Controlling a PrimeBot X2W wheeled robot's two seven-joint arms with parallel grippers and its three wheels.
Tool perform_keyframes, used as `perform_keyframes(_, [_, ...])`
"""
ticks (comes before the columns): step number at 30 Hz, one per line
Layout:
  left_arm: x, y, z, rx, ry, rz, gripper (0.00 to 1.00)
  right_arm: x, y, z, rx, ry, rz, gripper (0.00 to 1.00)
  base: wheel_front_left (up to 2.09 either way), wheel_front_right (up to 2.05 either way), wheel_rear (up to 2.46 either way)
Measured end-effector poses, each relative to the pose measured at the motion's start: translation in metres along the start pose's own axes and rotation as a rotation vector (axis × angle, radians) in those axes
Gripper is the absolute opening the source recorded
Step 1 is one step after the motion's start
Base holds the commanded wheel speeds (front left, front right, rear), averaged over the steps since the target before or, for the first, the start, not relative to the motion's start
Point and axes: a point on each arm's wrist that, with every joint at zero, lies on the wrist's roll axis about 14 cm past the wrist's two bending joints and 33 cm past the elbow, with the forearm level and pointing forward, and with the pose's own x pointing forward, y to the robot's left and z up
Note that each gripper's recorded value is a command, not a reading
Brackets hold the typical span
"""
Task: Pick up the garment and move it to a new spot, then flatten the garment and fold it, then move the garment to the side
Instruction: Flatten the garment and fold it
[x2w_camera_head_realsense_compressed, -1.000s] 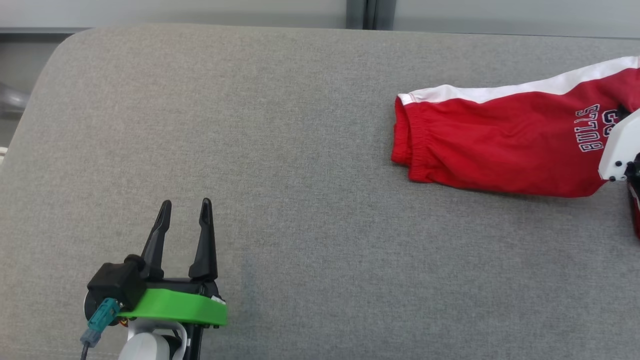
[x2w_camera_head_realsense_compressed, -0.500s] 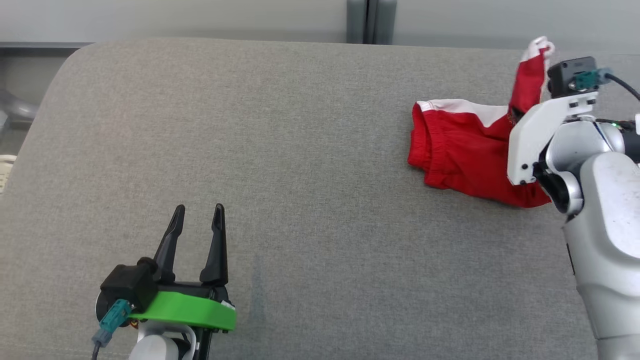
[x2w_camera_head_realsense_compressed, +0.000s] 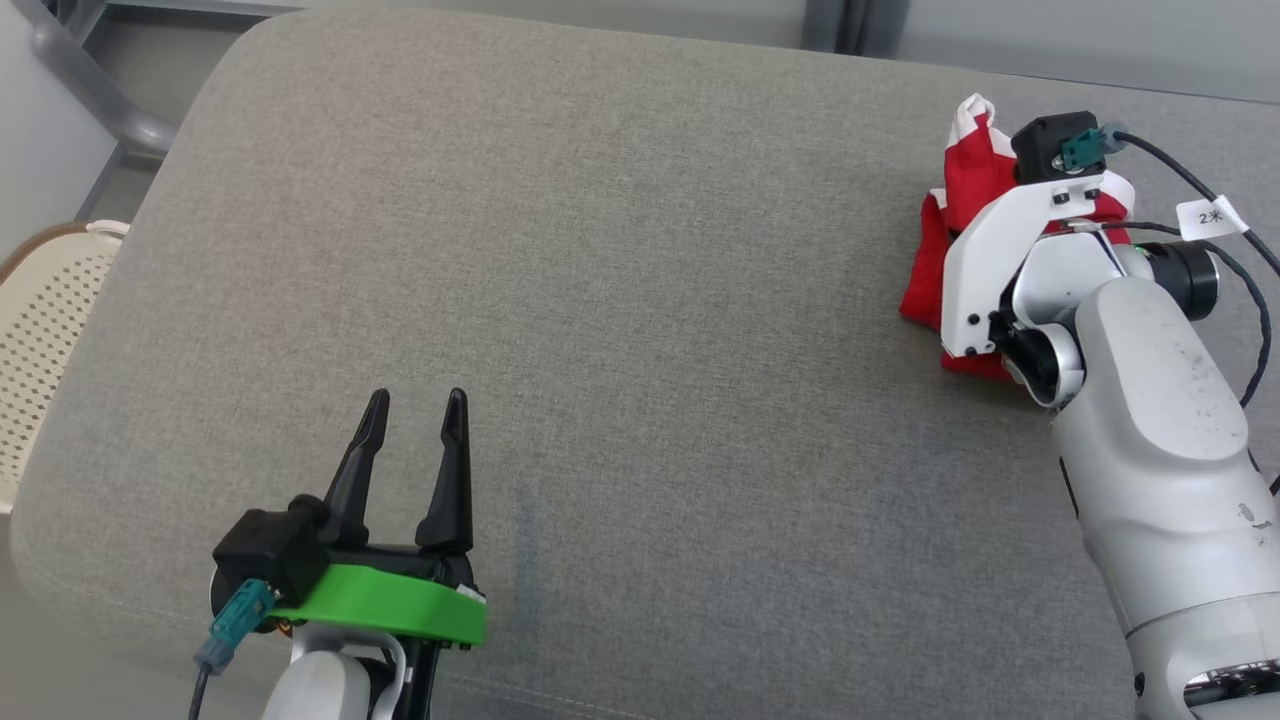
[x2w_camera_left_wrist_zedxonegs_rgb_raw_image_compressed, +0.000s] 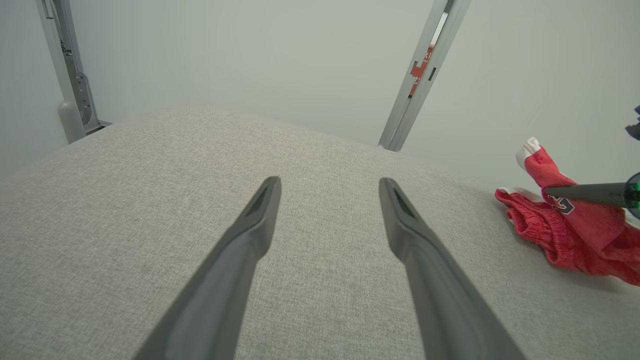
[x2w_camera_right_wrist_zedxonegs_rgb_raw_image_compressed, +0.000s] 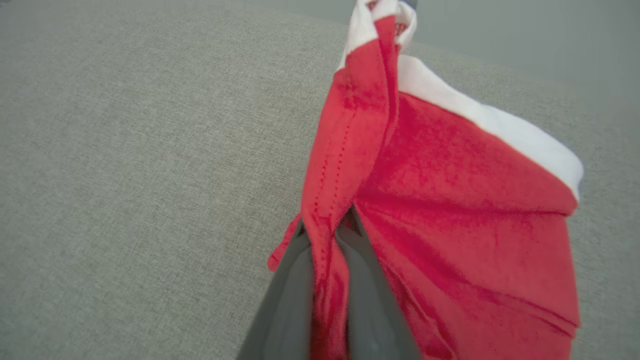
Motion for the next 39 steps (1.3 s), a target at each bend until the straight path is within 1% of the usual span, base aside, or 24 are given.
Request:
perform_keyframes(1, [-0.001, 0.002, -0.001, 0.000, 0.002, 0.006, 1.00, 0.003, 0.003, -0.002, 0.000, 0.009, 0.008, 0.35, 0.00, 0.00, 0.00])
perform_keyframes(2, [-0.001, 0.004, -0.001, 0.002, 0.004, 0.012, 1.00, 0.007, 0.008, -0.005, -0.002, 0.015, 0.019, 0.95, 0.00, 0.00, 0.00])
perform_keyframes(3, [-0.002, 0.006, -0.002, 0.003, 0.006, 0.018, 1.00, 0.010, 0.012, -0.006, 0.001, 0.014, 0.030, 1.00, 0.00, 0.00, 0.00])
perform_keyframes(8, [-0.001, 0.010, -0.001, 0.002, 0.005, 0.034, 1.00, 0.012, 0.029, 0.005, 0.034, -0.043, 0.086, 1.00, 0.00, 0.00, 0.00])
perform_keyframes(10, [0.000, 0.008, 0.000, 0.000, -0.001, 0.029, 1.00, 0.005, 0.033, 0.024, 0.074, -0.120, 0.113, 1.00, 0.00, 0.00, 0.00])
perform_keyframes(11, [0.001, 0.007, 0.001, -0.001, -0.005, 0.026, 1.00, 0.000, 0.033, 0.034, 0.074, -0.166, 0.117, 1.00, 0.00, 0.00, 0.00])
perform_keyframes(13, [0.002, 0.005, 0.003, 0.002, -0.010, 0.017, 1.00, -0.012, 0.021, 0.053, 0.064, -0.253, 0.098, 1.00, 0.00, 0.00, 0.00])
perform_keyframes(16, [0.005, -0.002, 0.005, 0.000, -0.017, -0.003, 1.00, -0.029, -0.011, 0.060, 0.048, -0.327, 0.030, 1.00, 0.00, 0.00, 0.00])
perform_keyframes(22, [0.006, -0.014, 0.004, -0.005, -0.018, -0.041, 1.00, -0.060, -0.069, 0.036, 0.019, -0.381, -0.120, 1.00, 0.00, 0.00, 0.00])
perform_keyframes(25, [0.004, -0.017, 0.005, -0.008, -0.024, -0.049, 1.00, -0.079, -0.085, 0.029, 0.007, -0.450, -0.176, 1.00, 0.00, 0.00, 0.00])
perform_keyframes(30, [0.001, -0.021, 0.006, -0.013, -0.028, -0.057, 1.00, -0.111, -0.097, 0.007, 0.011, -0.553, -0.240, 1.00, 0.00, 0.00, 0.00])
perform_keyframes(32, [0.001, -0.022, 0.006, -0.014, -0.028, -0.060, 1.00, -0.121, -0.098, -0.002, 0.003, -0.577, -0.257, 1.00, 0.00, 0.00, 0.00])
perform_keyframes(36, [-0.002, -0.026, 0.006, -0.019, -0.030, -0.069, 1.00, -0.144, -0.101, -0.021, 0.027, -0.619, -0.302, 1.00, 0.00, 0.00, 0.00])
perform_keyframes(39, [-0.005, -0.027, 0.006, -0.021, -0.032, -0.070, 1.00, -0.157, -0.096, -0.034, 0.045, -0.635, -0.316, 1.00, 0.00, 0.00, 0.00])
